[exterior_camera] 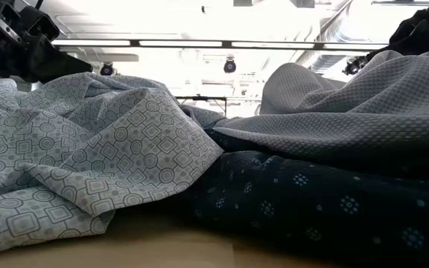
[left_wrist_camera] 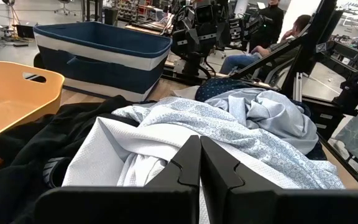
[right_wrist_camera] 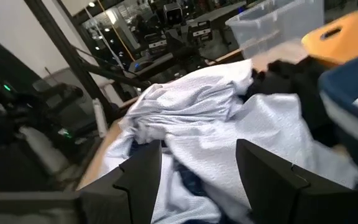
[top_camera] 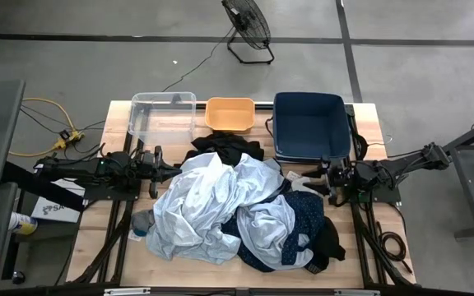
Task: Pick & Place Cloths
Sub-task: Put the blue dress into the blue bin
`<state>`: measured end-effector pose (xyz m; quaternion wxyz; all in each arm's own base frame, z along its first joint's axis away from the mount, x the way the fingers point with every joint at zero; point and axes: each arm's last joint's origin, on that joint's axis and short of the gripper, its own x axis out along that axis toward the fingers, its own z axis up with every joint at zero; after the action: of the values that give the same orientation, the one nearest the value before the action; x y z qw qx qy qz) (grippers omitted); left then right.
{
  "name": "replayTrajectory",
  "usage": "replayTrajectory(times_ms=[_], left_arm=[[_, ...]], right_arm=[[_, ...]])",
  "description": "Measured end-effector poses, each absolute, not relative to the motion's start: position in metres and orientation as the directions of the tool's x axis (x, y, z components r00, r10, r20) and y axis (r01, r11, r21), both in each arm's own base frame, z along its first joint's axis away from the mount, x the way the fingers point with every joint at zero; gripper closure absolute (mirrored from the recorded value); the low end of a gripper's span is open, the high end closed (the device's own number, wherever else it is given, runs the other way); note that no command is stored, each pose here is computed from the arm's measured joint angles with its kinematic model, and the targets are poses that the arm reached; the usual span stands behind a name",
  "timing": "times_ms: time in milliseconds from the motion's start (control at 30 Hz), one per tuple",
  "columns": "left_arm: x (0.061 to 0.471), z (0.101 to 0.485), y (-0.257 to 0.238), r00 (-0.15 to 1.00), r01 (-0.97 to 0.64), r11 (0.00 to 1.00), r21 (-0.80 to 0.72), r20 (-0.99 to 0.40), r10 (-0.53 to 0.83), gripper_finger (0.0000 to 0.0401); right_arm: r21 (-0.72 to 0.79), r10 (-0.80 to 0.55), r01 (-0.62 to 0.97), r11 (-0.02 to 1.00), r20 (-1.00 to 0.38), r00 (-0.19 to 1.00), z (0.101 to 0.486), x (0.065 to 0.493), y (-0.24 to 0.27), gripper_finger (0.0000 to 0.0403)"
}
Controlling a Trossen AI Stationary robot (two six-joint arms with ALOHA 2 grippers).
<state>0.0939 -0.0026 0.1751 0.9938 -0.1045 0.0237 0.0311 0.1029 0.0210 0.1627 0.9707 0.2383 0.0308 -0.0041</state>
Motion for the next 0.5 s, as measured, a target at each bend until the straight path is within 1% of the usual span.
replayTrajectory(times_ms=[67, 133, 200, 300, 433, 500], left_arm=[[0.094, 0.175, -0.003, 0.997, -0.067, 0.976, -0.206, -0.054, 0.057, 0.0401], [0.094, 0.175, -0.003, 0.997, -0.067, 0.976, -0.206, -0.054, 0.057, 0.0401], [0.094, 0.175, -0.003, 0.997, -0.067, 0.976, -0.206, -0.054, 0.057, 0.0401], [0.094, 0.175, -0.003, 0.997, -0.067, 0.976, -0.206, -0.054, 0.057, 0.0401], [0.094, 0.175, -0.003, 0.997, -0.067, 0.976, -0.206, -0.054, 0.057, 0.0401], [0.094, 0.175, -0.003, 0.997, -0.067, 0.976, -0.206, -0.054, 0.057, 0.0401]], right_arm=[[0.508, 0.031, 0.004, 0.861, -0.059, 0.998, 0.163, 0.103, 0.022, 0.0204], [0.515, 0.067, -0.019, 0.857, -0.075, 0.995, 0.166, 0.103, 0.023, 0.0204], [0.518, 0.107, -0.049, 0.854, -0.084, 0.991, 0.173, 0.104, 0.024, 0.0204], [0.569, 0.174, -0.086, 0.818, -0.102, 0.979, 0.186, 0.107, 0.027, 0.0204], [0.664, 0.208, -0.056, 0.746, -0.152, 0.966, 0.205, 0.115, 0.031, 0.0204], [0.688, 0.241, -0.046, 0.724, -0.191, 0.951, 0.214, 0.12, 0.033, 0.0204]])
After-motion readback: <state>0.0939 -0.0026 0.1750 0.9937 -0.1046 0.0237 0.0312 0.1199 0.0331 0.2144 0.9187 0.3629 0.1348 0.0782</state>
